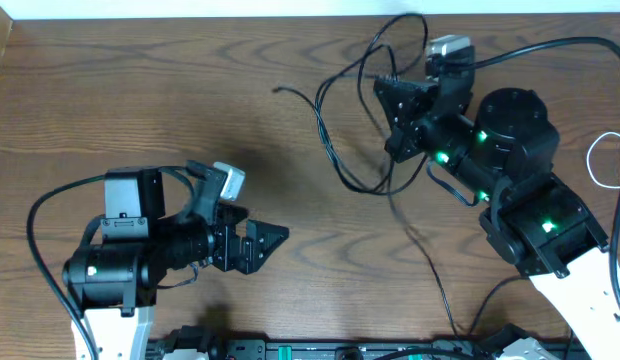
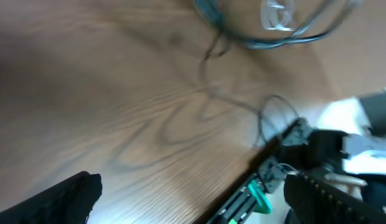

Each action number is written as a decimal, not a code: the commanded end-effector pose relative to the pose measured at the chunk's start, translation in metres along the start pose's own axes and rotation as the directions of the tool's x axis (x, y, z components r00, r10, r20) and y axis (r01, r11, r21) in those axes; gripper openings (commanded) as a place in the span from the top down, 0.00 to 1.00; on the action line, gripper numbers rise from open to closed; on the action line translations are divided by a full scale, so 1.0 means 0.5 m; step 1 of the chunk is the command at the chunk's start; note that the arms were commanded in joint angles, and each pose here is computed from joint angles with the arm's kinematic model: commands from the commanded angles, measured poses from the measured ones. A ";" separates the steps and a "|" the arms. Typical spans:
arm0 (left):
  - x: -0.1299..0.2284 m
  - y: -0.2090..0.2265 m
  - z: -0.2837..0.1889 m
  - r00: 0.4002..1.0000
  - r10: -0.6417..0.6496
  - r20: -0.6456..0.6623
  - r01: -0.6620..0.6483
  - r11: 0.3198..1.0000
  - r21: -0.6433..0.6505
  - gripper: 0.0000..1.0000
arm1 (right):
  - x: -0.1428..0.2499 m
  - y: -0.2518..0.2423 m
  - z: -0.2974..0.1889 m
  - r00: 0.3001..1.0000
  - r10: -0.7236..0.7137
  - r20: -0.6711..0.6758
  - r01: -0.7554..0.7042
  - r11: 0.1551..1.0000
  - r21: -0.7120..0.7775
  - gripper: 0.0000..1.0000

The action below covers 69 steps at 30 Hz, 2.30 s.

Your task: Untangle cables

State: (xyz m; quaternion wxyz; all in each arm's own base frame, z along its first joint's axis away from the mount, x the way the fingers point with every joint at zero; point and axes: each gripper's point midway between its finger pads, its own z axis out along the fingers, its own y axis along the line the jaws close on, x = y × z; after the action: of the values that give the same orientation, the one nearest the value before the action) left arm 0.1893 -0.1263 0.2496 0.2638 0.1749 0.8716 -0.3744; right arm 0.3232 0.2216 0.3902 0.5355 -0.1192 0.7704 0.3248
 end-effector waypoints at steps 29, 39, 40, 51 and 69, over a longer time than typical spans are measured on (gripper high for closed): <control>-0.087 0.048 0.068 0.994 0.101 0.045 -0.106 0.985 0.137 0.61 | 0.036 0.192 -0.027 0.996 -0.072 -0.048 0.049 0.929 -0.368 0.99; -0.096 0.050 0.068 0.991 0.121 0.062 -0.129 0.983 0.132 0.44 | 0.039 0.198 -0.030 0.996 -0.071 -0.056 0.044 0.921 -0.386 0.99; -0.098 0.051 0.068 0.990 0.124 0.065 -0.132 0.983 0.131 0.44 | 0.039 0.198 -0.030 0.996 -0.071 -0.056 0.044 0.921 -0.386 0.99; -0.112 0.053 0.067 0.989 0.120 0.087 -0.130 0.984 0.125 0.86 | 0.041 0.199 -0.030 0.995 -0.072 -0.062 0.042 0.920 -0.389 0.99; 0.006 0.093 0.065 0.989 0.004 -0.150 -0.005 1.000 -0.011 0.92 | 0.027 -0.084 -0.032 0.997 -0.073 0.005 0.065 0.913 0.402 0.99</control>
State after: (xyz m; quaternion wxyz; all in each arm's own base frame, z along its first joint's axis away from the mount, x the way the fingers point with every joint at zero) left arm 0.2211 -0.1316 0.2173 0.2060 0.1910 0.8714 -0.4022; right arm 0.3103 0.2275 0.3596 0.5200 -0.1124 0.8104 0.2455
